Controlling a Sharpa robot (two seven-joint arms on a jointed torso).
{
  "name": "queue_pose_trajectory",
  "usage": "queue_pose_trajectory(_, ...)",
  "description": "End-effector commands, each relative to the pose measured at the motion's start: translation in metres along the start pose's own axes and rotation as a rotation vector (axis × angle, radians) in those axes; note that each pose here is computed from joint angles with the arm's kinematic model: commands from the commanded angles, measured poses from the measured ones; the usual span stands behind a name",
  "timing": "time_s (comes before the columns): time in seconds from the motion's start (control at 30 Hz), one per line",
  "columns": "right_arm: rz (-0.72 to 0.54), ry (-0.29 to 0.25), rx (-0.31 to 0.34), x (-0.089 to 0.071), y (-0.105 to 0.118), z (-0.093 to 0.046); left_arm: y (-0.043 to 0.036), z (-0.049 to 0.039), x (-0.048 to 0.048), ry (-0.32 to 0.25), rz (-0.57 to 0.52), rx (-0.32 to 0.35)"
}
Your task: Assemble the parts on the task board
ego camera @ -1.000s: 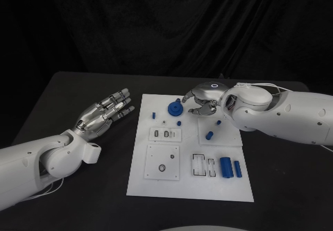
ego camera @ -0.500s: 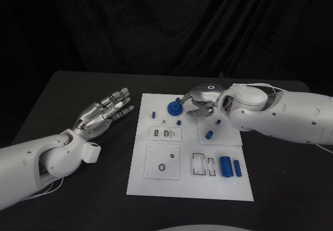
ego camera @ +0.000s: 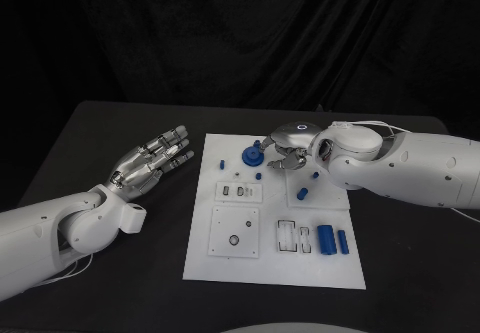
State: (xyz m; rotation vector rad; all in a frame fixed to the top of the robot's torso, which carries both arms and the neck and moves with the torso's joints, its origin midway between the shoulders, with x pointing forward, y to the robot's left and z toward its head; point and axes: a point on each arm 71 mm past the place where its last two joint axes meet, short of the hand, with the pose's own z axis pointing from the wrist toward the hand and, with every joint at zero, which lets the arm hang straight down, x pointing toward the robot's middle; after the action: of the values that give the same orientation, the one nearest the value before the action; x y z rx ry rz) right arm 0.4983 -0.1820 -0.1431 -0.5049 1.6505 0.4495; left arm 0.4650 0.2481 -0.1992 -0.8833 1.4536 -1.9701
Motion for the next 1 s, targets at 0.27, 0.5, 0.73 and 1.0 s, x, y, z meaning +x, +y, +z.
queue_pose_trajectory(0.27,0.004,-0.025,0.024,0.001,-0.010,-0.011,-0.0031,-0.0004,0.0010,0.009,-0.013,0.053)
queue_pose_trajectory(0.5,0.003,-0.095,0.072,-0.024,-0.024,-0.032,-0.0033,-0.0010,0.0006,0.006,-0.011,0.052)
queue_pose_trajectory(0.73,0.022,-0.144,0.141,-0.043,-0.041,-0.063,-0.0034,-0.0015,0.0007,0.004,-0.009,0.051)
queue_pose_trajectory(1.0,0.039,-0.150,0.226,-0.040,-0.069,-0.097,-0.0025,0.0002,0.0031,0.011,-0.014,0.050)
